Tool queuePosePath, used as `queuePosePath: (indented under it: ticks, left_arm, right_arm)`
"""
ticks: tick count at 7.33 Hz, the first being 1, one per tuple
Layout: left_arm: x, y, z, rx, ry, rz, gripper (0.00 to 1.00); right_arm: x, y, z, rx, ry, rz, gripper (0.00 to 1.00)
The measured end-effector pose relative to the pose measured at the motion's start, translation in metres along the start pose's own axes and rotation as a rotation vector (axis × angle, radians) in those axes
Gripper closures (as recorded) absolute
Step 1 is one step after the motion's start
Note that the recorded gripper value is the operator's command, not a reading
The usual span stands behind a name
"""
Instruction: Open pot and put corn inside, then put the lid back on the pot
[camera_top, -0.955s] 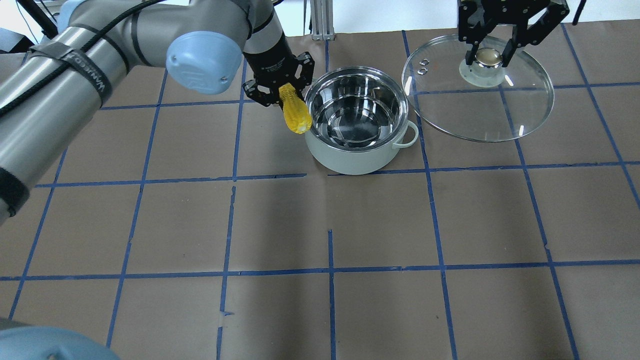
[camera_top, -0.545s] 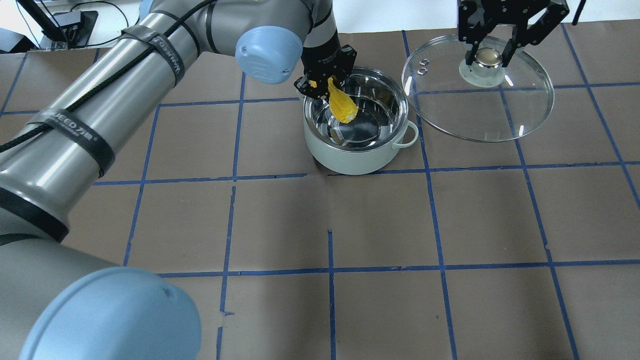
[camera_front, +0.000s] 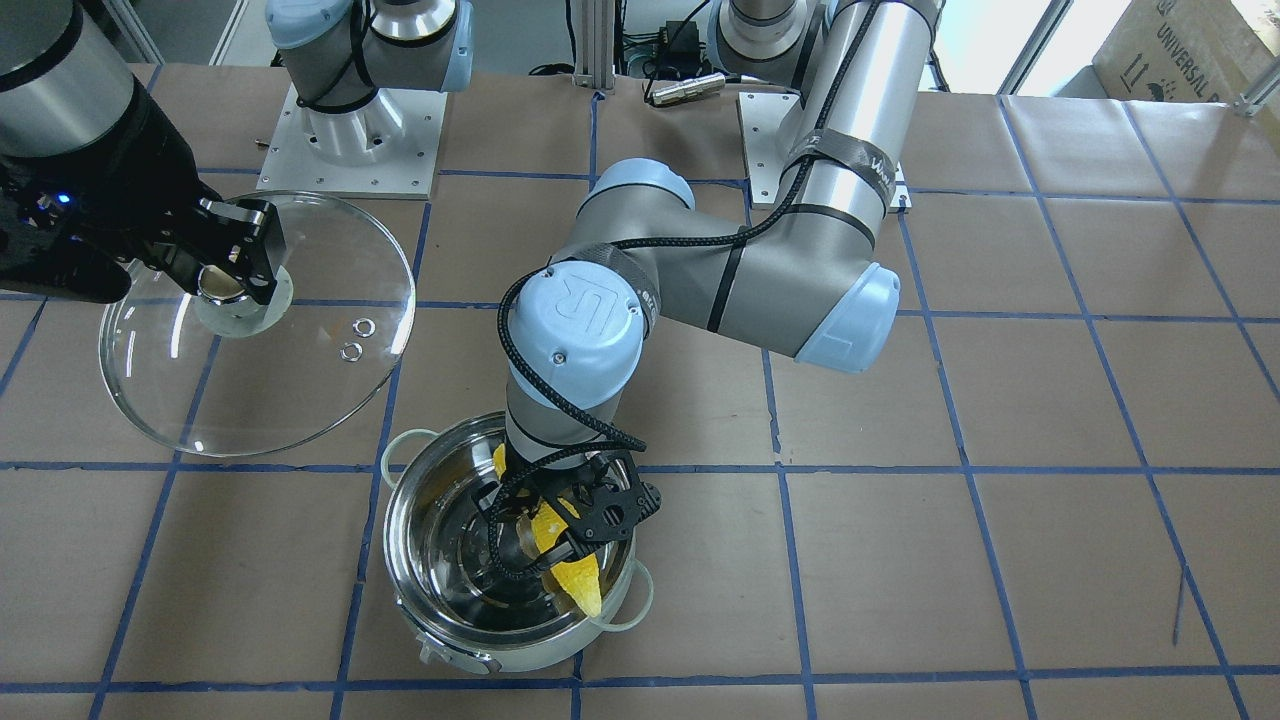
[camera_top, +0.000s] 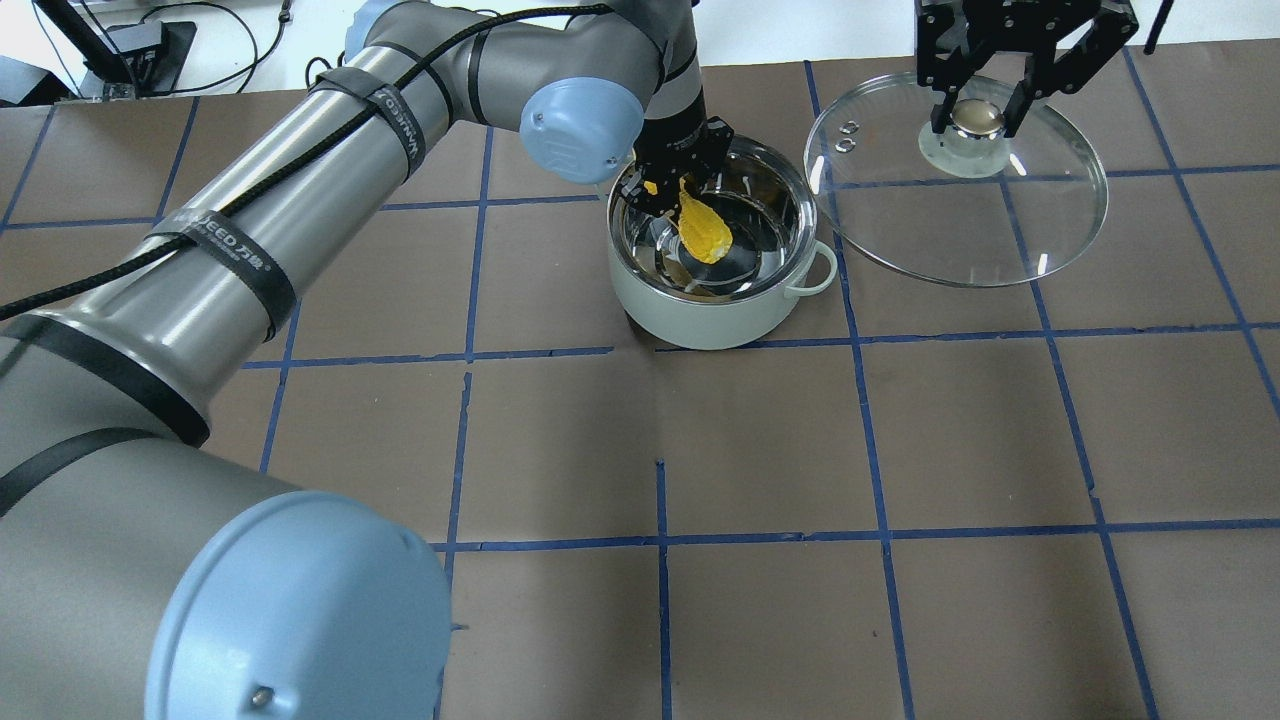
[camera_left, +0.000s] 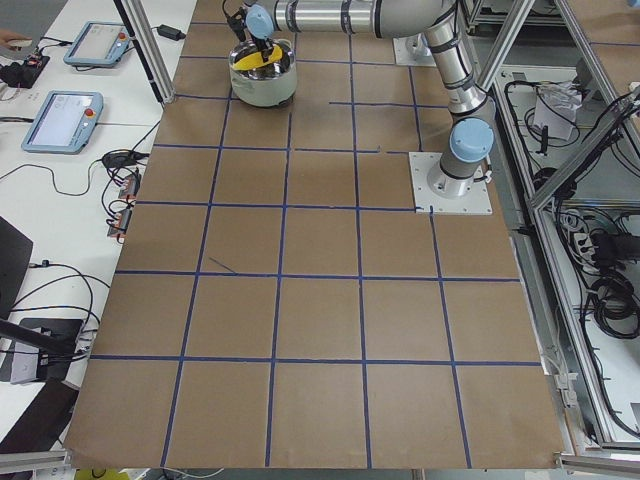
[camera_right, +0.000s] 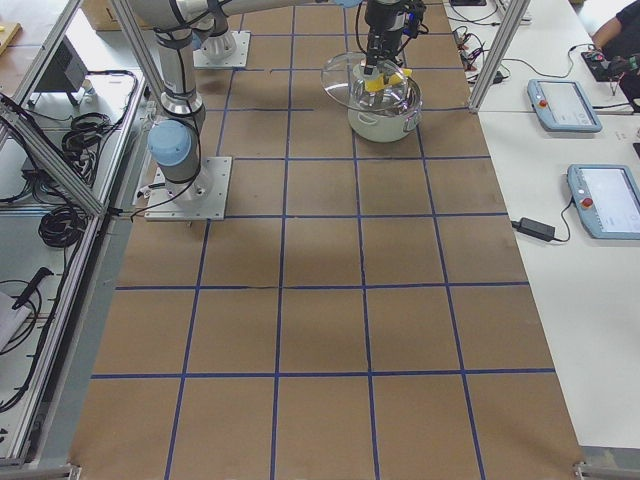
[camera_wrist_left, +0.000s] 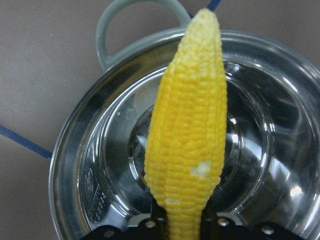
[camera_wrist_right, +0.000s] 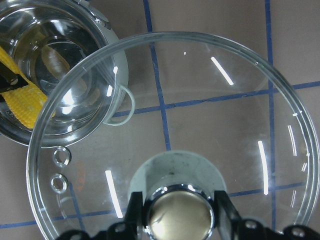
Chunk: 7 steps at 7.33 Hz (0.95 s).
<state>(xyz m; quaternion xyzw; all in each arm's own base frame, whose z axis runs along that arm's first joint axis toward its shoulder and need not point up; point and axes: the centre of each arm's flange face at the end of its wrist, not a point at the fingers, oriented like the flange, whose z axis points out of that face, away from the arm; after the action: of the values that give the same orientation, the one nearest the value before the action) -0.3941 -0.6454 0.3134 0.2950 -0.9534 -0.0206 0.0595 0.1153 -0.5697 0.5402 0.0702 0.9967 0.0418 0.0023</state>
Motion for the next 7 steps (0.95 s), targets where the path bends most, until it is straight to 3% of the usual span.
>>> queuePosePath:
  ticks: [3,7]
  left_arm:
    - [-0.003,0.003,0.011,-0.013,-0.017,0.006,0.0]
    - [-0.014,-0.005,-0.02,-0.003,-0.007,0.05,0.0]
  right_arm:
    - [0.0,0.001,0.001,-0.002,0.0,-0.001,0.6]
    - [0.0,0.001,0.001,-0.002,0.0,-0.002,0.6]
